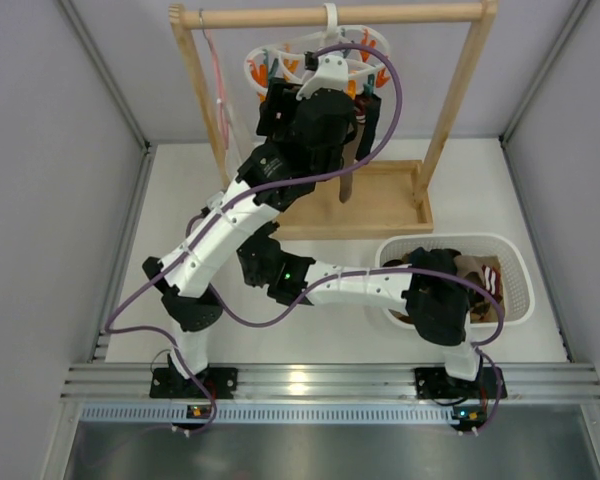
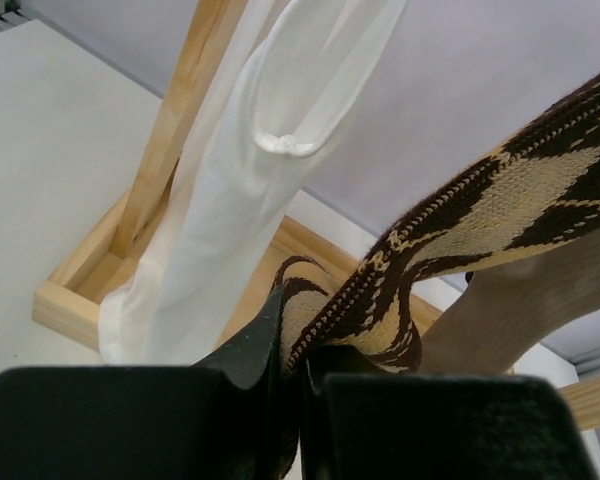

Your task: Remove the socks clipped to the hanger

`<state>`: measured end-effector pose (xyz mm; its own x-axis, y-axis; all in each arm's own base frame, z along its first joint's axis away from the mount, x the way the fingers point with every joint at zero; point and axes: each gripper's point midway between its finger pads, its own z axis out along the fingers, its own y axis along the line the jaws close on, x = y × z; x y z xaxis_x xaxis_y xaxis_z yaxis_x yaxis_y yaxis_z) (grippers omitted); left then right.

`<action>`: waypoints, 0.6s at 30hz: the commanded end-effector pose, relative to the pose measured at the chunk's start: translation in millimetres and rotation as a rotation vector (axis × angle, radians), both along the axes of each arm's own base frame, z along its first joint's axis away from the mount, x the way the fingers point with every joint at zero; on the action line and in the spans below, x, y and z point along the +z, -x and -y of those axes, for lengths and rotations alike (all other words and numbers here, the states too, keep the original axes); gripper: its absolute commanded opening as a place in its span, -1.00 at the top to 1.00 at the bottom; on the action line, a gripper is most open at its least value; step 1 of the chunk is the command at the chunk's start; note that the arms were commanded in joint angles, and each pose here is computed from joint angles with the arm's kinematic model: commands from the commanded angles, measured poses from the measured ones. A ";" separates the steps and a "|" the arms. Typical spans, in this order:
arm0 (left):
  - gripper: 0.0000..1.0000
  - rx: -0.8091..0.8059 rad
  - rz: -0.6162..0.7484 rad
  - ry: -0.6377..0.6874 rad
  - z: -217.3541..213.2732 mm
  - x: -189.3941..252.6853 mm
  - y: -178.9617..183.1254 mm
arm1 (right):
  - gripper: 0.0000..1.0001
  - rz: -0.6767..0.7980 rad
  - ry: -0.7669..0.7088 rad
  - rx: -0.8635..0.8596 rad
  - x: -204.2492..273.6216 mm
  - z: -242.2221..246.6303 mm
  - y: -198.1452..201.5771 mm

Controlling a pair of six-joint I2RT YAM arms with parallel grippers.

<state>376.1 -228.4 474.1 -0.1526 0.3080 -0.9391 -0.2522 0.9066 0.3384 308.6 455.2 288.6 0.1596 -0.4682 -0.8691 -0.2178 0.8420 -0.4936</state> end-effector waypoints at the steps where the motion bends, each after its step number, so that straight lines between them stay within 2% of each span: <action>1: -0.51 0.050 0.006 -0.014 -6.7 -1.4 -13.6 | 1.00 0.026 0.004 0.085 15.2 -23.4 17.3; 9: -0.41 0.103 -0.009 -0.044 -14.0 -11.6 -24.9 | 1.00 0.041 0.067 0.113 13.9 -31.8 23.9; 18: -0.46 0.082 -0.001 -0.047 -9.8 -2.4 -13.6 | 1.00 0.053 0.167 0.113 11.2 -49.9 18.8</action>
